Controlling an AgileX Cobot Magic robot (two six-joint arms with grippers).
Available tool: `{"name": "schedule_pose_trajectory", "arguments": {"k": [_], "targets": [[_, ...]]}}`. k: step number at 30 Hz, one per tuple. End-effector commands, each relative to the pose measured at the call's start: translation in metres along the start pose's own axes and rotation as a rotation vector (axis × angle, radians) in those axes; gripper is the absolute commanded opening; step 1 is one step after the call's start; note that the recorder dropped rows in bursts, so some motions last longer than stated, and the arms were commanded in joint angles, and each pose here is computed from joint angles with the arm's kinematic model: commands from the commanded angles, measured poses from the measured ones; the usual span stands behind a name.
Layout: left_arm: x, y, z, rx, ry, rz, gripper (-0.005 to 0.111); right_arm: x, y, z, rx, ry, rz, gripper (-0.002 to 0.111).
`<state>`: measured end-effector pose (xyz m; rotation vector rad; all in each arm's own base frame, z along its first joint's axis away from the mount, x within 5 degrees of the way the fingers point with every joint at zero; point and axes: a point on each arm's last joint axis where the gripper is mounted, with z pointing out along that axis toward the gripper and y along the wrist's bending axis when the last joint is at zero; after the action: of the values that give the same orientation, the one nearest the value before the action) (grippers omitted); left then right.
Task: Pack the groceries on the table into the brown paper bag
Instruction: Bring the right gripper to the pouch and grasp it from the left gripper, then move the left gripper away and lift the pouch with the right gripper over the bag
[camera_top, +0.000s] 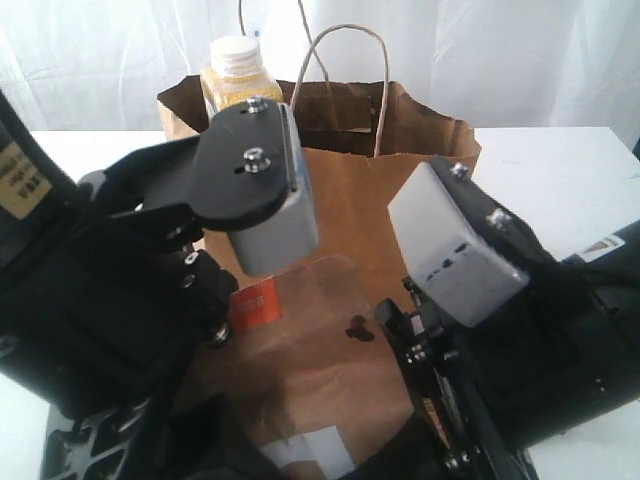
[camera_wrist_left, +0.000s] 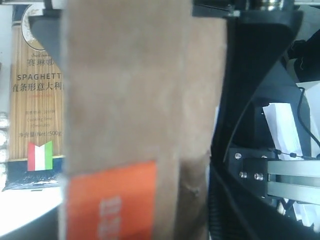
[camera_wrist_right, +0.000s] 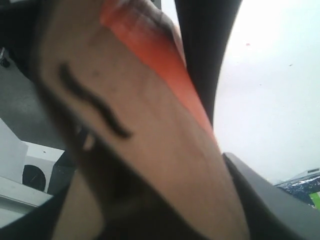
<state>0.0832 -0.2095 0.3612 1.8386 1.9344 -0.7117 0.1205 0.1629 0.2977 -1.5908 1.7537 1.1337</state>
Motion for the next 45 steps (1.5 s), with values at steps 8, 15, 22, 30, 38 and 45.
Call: {"name": "schedule_pose_trajectory", "arguments": {"k": [8, 15, 22, 30, 38, 45], "targets": [[0.006, -0.001, -0.009, -0.046, 0.047, -0.073, 0.066, 0.001, -0.002, 0.000, 0.015, 0.011, 0.018, 0.000], [0.015, 0.003, -0.011, -0.101, 0.141, -0.162, 0.060, 0.002, -0.002, 0.000, 0.018, 0.032, 0.050, 0.000], [0.017, -0.001, -0.022, -0.126, 0.096, -0.158, 0.047, 0.001, -0.003, -0.004, 0.085, 0.017, 0.049, 0.000], [0.029, -0.007, -0.061, -0.316, -0.046, -0.233, 0.022, 0.002, 0.000, -0.017, 0.238, 0.041, 0.050, 0.000], [0.040, -0.015, -0.088, -0.402, -0.147, -0.255, 0.000, -0.013, 0.021, -0.054, 0.488, -0.104, 0.076, 0.000], [0.042, -0.017, -0.090, -0.400, -0.140, -0.265, 0.000, -0.035, 0.050, -0.101, 0.724, -0.284, 0.067, 0.000]]}}
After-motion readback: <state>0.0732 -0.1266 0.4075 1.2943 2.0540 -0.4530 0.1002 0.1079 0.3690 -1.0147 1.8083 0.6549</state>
